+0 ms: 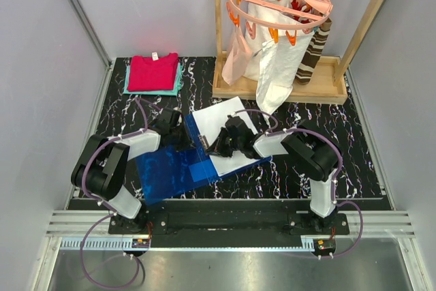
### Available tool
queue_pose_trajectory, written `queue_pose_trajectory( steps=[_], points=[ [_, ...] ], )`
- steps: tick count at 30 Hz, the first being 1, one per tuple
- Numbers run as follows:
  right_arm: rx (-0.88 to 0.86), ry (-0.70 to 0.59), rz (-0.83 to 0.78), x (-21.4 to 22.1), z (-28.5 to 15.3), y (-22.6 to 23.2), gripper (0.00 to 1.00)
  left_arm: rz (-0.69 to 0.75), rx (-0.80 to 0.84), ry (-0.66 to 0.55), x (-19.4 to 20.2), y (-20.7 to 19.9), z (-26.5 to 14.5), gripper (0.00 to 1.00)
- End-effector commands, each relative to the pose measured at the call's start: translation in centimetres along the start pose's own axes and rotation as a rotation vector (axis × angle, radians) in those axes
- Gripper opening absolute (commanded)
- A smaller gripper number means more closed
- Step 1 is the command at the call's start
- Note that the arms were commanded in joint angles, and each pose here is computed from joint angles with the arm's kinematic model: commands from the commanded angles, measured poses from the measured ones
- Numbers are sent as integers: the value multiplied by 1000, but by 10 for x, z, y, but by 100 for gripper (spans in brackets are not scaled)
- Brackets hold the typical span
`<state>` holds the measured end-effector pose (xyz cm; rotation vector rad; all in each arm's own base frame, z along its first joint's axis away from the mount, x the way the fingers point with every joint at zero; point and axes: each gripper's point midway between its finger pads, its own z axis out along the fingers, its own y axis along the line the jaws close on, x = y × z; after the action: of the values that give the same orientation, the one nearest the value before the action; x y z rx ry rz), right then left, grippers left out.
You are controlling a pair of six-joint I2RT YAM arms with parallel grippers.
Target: Put the files into the folder
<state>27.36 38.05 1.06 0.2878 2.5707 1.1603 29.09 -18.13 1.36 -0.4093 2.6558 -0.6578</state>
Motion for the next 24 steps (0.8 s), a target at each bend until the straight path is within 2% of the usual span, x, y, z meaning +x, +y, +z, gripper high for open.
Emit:
queue_pose_trajectory(
  steps=[1, 7, 13, 14, 18, 21, 22, 24],
  points=[
    [628, -24, -9, 20, -17, -162, 0, -5, -272, 189, 67, 78, 4, 0],
    [765, -67, -36, 20, -31, -191, 0, -7, -260, 189, 68, 77, 4, 0],
    [762, -68, -59, 17, -31, -184, 0, -6, -250, 192, 69, 76, 4, 0],
    [740, -45, -78, 19, -29, -180, 0, -4, -248, 191, 69, 76, 4, 0],
    [464, 36, -73, 24, -3, -117, 0, -4, -240, 193, 70, 75, 3, 0],
    [286, 65, -64, 22, -1, -68, 5, -8, -226, 193, 71, 72, 3, 0],
    [264, 64, -66, 21, -3, -60, 17, -9, -223, 192, 71, 72, 2, 0],
    [218, 73, -68, 18, -5, -44, 24, -9, -220, 191, 72, 72, 2, 0]
  ],
)
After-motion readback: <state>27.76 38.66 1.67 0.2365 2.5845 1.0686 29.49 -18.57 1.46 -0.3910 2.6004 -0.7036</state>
